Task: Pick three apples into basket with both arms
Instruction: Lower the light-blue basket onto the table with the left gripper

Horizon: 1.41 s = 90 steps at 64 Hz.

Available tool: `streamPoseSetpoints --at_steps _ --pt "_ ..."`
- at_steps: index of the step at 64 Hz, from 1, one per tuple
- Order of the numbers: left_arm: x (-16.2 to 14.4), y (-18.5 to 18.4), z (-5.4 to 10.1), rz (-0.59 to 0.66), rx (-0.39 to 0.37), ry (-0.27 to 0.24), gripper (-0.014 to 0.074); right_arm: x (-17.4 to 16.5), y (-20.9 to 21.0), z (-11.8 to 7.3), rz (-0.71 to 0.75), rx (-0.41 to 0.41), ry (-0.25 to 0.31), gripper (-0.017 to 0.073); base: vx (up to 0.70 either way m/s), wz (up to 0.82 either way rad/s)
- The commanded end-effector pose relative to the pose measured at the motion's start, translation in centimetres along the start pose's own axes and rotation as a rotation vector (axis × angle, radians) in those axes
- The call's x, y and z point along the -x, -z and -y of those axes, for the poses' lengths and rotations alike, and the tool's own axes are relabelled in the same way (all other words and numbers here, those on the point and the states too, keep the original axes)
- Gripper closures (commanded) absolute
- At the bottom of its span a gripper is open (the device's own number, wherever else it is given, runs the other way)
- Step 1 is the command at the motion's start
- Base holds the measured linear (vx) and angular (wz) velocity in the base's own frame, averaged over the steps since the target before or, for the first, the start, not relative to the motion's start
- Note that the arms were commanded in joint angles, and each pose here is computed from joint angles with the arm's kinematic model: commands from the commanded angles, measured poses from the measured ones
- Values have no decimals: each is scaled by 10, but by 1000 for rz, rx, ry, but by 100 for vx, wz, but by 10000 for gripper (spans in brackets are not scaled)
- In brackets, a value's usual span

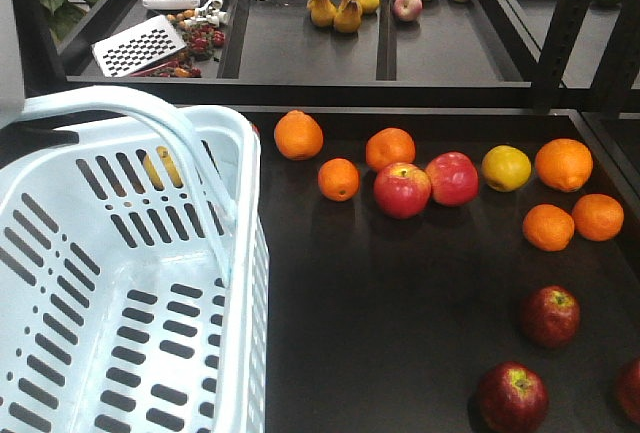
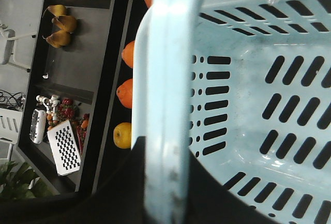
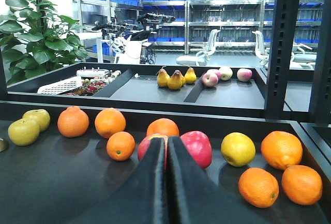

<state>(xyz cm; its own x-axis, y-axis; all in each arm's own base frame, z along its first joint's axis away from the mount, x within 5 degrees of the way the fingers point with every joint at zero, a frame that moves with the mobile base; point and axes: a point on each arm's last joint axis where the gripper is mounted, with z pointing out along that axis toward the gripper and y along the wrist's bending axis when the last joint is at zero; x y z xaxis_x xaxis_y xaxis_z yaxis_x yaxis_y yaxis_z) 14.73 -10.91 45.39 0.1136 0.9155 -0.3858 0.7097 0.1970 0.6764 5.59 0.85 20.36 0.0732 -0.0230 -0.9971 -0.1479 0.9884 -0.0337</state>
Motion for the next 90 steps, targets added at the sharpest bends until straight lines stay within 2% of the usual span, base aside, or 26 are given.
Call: streamPoseSetpoints --at_steps 1,32,39,49,66,83,90 --pt "6 11 -10 76 92 17 600 3 1 0 69 3 8 568 0 0" --pt "6 12 -10 81 95 17 600 3 1 0 69 3 8 568 0 0" --pt "8 1 -11 57 86 5 600 3 1 0 69 3 8 568 0 0" --pt "14 -42 -11 -19 77 -53 600 3 1 0 69 3 8 568 0 0" --pt "44 -126 -13 77 101 -84 600 3 1 0 69 3 8 568 0 0" --pt "60 -204 2 123 70 -121 600 3 1 0 69 3 8 568 0 0" --pt "63 -225 8 141 59 -106 600 3 1 0 69 3 8 568 0 0"
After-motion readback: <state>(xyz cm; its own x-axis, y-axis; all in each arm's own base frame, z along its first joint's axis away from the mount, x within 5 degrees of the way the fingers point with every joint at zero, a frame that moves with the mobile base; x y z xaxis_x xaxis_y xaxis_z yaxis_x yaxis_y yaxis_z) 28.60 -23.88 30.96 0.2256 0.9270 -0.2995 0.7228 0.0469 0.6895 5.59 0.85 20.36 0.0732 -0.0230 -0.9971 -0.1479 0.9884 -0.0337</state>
